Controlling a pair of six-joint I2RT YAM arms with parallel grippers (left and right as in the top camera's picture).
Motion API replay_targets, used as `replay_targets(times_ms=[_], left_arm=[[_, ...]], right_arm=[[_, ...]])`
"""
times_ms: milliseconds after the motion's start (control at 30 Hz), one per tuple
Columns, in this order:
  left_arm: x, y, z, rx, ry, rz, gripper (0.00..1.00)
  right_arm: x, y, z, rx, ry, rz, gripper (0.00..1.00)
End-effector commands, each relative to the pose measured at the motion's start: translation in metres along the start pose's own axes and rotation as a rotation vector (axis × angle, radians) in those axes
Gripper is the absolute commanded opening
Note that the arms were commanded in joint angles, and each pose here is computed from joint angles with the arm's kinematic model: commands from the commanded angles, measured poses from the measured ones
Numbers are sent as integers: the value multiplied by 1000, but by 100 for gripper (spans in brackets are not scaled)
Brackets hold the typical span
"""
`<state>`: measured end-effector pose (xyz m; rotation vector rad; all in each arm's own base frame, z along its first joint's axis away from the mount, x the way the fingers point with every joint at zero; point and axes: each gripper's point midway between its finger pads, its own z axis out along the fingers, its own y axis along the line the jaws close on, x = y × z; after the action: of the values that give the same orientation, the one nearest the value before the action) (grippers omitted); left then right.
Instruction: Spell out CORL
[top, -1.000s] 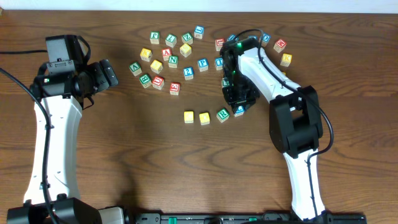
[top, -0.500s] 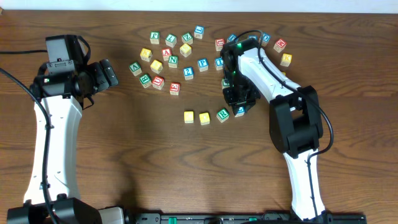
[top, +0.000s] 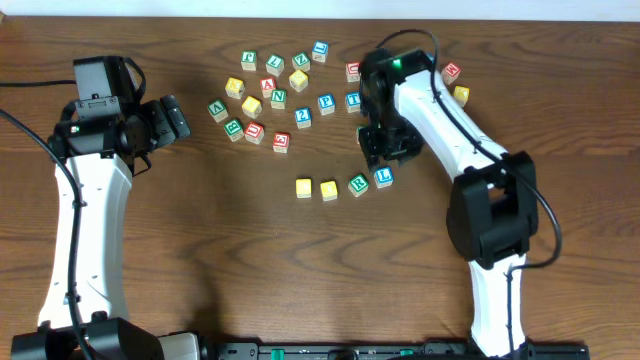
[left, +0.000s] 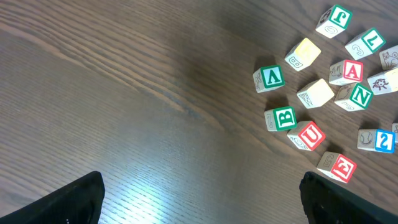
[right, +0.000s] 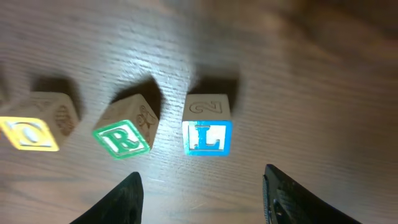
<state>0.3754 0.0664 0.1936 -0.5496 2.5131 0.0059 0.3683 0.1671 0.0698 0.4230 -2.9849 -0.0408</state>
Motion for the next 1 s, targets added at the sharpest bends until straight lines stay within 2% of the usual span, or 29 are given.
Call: replay_targets(times_ms=[0,167,333,400,433,467,633,733,800,933,967], left_arm=[[-5,-1,0,0,-7,-2,99],[-5,-1,0,1,-7,-2,99],[-3,-2,0,4,-2,-2,99],[9,-15,2,88,50,-2,67],[16,-23,4,131,75,-1,55],[25,-34,6,178,106,5,53],[51,-65,12,209,181,11,32],[69,-87,17,217,239,8,24],[89,-100,24,204,309,-8,19],[124,-118,44,172,426,25,8],[129,-121,47,165,443,27,8]], right_arm=[[-4,-16,-71,10,-203,22,57],[13,-59,-127,-10,-338,130,64],[21,-81,-109,-70,-277,207,62],[19,-80,-87,-87,-254,209,61],[18,-79,-76,-88,-245,207,62],[18,-78,-62,-88,-235,204,63],[15,-74,-23,-98,-222,196,63],[9,-71,-9,-121,-231,202,58],[2,-71,0,-122,-233,220,52],[0,-72,24,-123,-180,245,32],[0,-72,28,-123,-169,246,25]])
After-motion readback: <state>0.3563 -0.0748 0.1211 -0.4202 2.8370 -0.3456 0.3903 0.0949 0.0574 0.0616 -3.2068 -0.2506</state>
